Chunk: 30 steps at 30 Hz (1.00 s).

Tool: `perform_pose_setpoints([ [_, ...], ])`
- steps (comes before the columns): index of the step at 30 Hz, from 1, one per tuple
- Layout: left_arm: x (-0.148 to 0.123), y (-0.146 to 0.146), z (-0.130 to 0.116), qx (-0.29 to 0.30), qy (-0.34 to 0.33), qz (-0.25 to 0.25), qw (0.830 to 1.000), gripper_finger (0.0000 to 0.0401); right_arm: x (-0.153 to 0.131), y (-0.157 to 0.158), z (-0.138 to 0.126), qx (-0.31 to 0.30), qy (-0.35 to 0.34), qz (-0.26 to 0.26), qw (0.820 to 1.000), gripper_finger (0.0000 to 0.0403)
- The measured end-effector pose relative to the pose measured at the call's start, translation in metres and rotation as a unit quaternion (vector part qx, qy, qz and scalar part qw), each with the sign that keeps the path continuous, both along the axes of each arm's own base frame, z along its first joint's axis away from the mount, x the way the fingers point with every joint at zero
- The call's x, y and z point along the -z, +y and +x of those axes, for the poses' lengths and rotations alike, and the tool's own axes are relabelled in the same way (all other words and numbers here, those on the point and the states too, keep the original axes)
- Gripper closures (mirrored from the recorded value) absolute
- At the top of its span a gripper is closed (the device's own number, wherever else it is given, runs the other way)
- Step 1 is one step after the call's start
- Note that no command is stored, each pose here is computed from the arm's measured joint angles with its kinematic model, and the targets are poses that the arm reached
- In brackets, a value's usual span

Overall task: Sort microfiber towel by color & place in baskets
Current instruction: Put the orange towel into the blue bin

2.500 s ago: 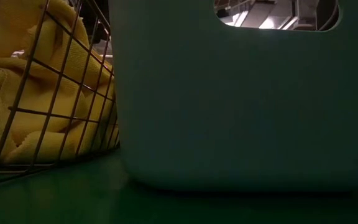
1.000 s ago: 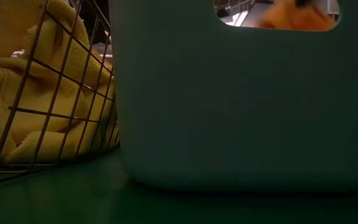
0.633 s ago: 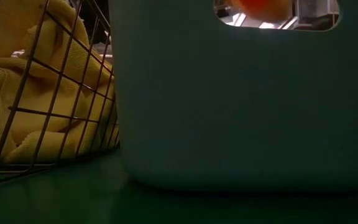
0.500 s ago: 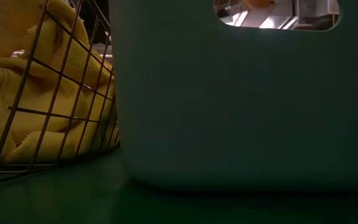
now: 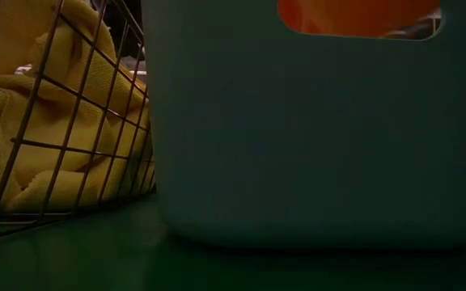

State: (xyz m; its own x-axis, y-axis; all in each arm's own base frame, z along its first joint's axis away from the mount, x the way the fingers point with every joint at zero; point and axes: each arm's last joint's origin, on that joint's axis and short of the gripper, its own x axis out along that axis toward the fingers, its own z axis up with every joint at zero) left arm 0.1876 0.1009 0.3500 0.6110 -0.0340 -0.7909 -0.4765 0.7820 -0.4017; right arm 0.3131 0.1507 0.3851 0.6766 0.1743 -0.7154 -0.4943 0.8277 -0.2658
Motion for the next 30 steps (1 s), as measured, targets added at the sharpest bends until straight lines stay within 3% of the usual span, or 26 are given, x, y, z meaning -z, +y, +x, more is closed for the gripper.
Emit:
perform_pose_setpoints([
  [7, 0.0, 0.0, 0.0, 0.0, 0.0, 0.0, 1.0, 0.0255, 0.024, -0.012, 0.018, 0.001, 0.055, -0.04, 0.998, 0.0394],
  [13, 0.0, 0.0, 0.0, 0.0, 0.0, -0.001, 1.0, 0.0255, 0.022, -0.044, 0.027, 0.038, 0.055, -0.045, 0.997, 0.0394],
  [21, 0.0, 0.0, 0.0, 0.001, 0.0, -0.001, 1.0, 0.0255, 0.023, -0.075, 0.037, 0.048, 0.069, 0.006, 0.996, 0.0394],
  [30, 0.0, 0.0, 0.0, 0.001, 0.0, -0.001, 1.0, 0.0255, 0.022, -0.064, 0.034, -0.018, 0.088, 0.073, 0.993, 0.0393],
])
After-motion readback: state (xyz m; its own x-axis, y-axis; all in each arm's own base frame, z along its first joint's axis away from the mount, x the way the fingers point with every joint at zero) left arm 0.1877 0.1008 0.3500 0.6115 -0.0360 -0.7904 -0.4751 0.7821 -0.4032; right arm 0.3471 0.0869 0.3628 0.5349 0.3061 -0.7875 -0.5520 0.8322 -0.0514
